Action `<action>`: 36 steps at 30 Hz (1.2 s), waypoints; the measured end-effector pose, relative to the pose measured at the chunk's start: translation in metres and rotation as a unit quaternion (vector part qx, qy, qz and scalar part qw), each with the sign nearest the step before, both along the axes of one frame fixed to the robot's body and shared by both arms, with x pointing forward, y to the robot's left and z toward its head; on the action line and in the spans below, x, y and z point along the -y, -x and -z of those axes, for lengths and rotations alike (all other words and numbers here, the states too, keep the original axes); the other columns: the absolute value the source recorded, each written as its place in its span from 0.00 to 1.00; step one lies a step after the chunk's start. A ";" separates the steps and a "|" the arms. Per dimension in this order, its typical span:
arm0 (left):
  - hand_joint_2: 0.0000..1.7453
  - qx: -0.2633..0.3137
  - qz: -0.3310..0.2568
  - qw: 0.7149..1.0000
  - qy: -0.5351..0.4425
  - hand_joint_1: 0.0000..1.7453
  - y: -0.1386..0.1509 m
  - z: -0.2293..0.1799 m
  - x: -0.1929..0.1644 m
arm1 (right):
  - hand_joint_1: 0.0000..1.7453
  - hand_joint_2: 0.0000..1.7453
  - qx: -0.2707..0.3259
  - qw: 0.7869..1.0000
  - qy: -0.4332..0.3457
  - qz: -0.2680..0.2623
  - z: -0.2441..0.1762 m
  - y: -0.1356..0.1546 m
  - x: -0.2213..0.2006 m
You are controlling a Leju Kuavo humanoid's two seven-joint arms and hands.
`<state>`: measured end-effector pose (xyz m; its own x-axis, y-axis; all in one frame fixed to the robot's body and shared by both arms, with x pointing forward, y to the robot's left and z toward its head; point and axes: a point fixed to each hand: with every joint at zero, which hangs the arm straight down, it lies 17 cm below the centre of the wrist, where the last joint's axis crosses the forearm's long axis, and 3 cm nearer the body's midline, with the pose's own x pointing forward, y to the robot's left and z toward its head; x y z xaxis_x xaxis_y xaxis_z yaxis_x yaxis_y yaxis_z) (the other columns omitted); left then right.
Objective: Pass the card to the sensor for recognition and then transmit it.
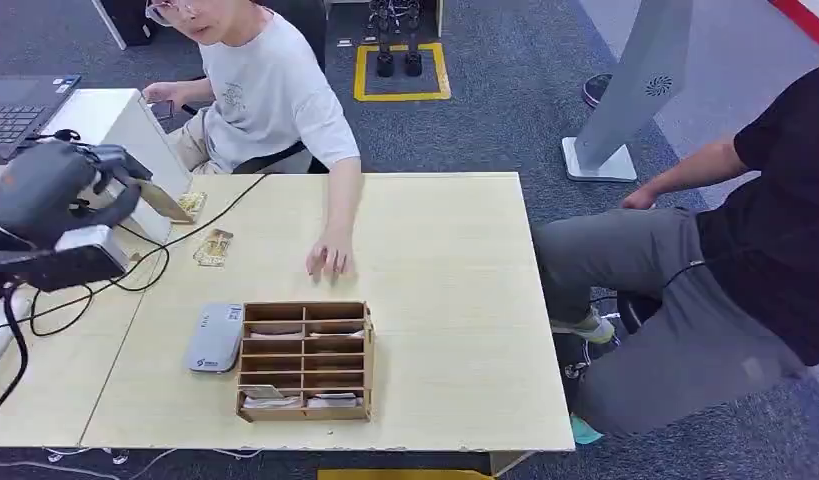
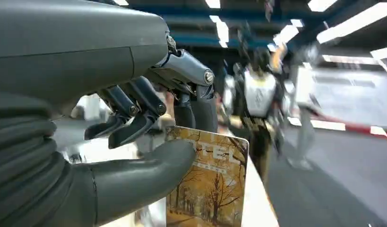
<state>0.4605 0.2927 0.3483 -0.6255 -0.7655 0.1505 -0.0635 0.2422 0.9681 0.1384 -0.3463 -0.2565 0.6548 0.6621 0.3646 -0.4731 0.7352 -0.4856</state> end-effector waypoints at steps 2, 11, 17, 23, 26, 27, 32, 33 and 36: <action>1.00 0.027 -0.019 0.999 0.009 1.00 -0.006 -0.032 -0.013 | 0.00 1.00 0.000 1.000 0.000 0.003 0.000 -0.001 0.000; 1.00 0.080 -0.083 0.993 0.011 1.00 -0.024 -0.031 -0.033 | 0.00 1.00 -0.003 1.000 -0.005 0.008 0.001 0.002 -0.004; 1.00 0.076 -0.083 0.993 0.022 1.00 -0.027 -0.028 -0.030 | 0.00 1.00 -0.005 1.000 -0.007 0.008 0.002 0.004 -0.005; 1.00 0.079 -0.101 0.992 0.020 1.00 -0.032 -0.027 -0.034 | 0.00 1.00 -0.007 1.000 -0.006 0.009 0.002 0.005 -0.005; 1.00 0.116 -0.174 0.978 -0.005 1.00 -0.049 -0.020 -0.048 | 0.00 1.00 -0.013 1.000 -0.005 0.002 0.003 0.006 -0.009; 1.00 0.129 -0.204 0.970 -0.015 1.00 -0.057 -0.014 -0.053 | 0.00 1.00 -0.014 1.000 -0.005 0.000 0.003 0.006 -0.010; 1.00 0.140 -0.318 0.937 -0.035 1.00 -0.089 0.039 -0.054 | 0.00 1.00 -0.015 1.000 -0.006 -0.017 0.003 0.000 -0.019; 1.00 0.127 -0.332 0.934 -0.038 1.00 -0.095 0.058 -0.051 | 0.00 1.00 -0.015 1.000 -0.006 -0.021 0.003 -0.003 -0.021; 1.00 0.104 -0.347 0.932 -0.037 1.00 -0.104 0.091 -0.041 | 0.00 1.00 -0.014 0.999 -0.004 -0.029 0.002 -0.008 -0.023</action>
<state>0.5641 0.3333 0.2577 0.0131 -0.9998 0.0132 -0.3673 0.0074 0.9301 0.1467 -0.3235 -0.2584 0.6258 0.6960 0.3521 -0.5273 0.7102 -0.4665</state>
